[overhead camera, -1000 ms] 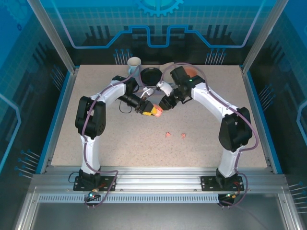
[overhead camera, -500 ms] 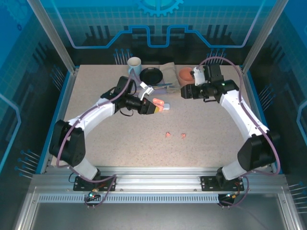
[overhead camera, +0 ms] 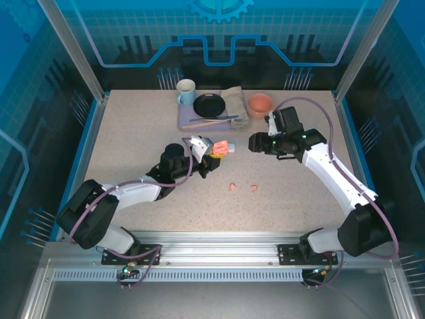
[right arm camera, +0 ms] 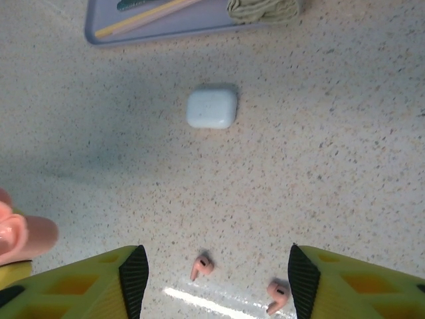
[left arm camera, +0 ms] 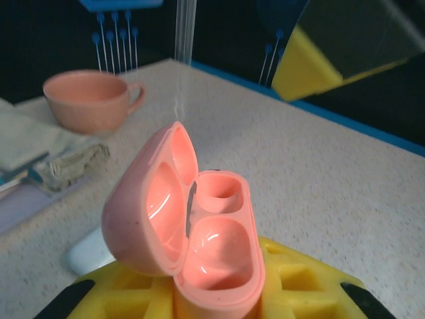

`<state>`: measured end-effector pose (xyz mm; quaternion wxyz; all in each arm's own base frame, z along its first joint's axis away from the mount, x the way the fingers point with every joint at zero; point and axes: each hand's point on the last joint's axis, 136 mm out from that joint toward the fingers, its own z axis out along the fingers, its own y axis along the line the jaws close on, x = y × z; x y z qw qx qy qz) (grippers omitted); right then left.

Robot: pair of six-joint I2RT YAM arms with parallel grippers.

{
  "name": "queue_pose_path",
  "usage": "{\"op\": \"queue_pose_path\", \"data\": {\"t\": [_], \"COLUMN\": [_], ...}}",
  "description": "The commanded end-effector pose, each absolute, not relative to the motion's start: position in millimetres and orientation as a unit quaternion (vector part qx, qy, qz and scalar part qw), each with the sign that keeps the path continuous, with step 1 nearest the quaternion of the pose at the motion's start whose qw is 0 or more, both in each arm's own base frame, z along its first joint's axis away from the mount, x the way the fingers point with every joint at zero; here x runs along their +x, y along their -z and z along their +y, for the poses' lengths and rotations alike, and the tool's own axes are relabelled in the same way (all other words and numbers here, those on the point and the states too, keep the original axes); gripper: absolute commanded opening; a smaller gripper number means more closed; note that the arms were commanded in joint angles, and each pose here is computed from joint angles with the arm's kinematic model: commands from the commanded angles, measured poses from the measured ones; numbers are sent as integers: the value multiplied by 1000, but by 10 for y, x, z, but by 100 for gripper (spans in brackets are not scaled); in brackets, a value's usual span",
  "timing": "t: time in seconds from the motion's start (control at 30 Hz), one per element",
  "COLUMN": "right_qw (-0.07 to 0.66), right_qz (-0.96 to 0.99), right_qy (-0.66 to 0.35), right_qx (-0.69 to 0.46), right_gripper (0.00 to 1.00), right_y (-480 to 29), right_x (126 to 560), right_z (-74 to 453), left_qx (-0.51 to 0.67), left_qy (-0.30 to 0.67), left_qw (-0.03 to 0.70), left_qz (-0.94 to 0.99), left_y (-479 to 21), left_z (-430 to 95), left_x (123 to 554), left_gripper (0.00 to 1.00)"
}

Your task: Insert wireless bluetooth earbuds into charging case

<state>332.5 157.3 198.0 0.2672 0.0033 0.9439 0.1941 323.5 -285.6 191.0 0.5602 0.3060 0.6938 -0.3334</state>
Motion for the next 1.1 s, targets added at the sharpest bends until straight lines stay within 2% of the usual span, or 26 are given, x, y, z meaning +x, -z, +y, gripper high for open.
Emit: {"op": "queue_pose_path", "data": {"t": [0.0,0.23,0.47,0.63,0.87,1.07], "right_qw": [268,212,139,89,78,65], "right_qz": [948,967,987,991,977,971], "right_qy": [-170,-138,-81,-51,-38,-28], "right_qx": [21,18,13,91,192,229], "right_gripper": [61,61,62,62,63,63], "right_y": [-1887,-1501,-979,-681,-561,-472], "right_x": [3258,3107,2874,2679,2541,2507], "right_z": [1560,1741,1940,2031,2313,2456], "left_qx": [280,320,290,290,275,269], "left_qy": [334,363,334,323,314,311], "left_qw": [662,650,667,669,679,681], "left_qz": [610,586,601,603,605,606], "left_y": [-2454,-2296,-2274,-2329,-2377,-2380], "left_z": [-2808,-2853,-2522,-2448,-2334,-2280], "left_x": [3178,2969,3057,3028,3001,2993], "left_gripper": [0,0,0,0,0,0]}}
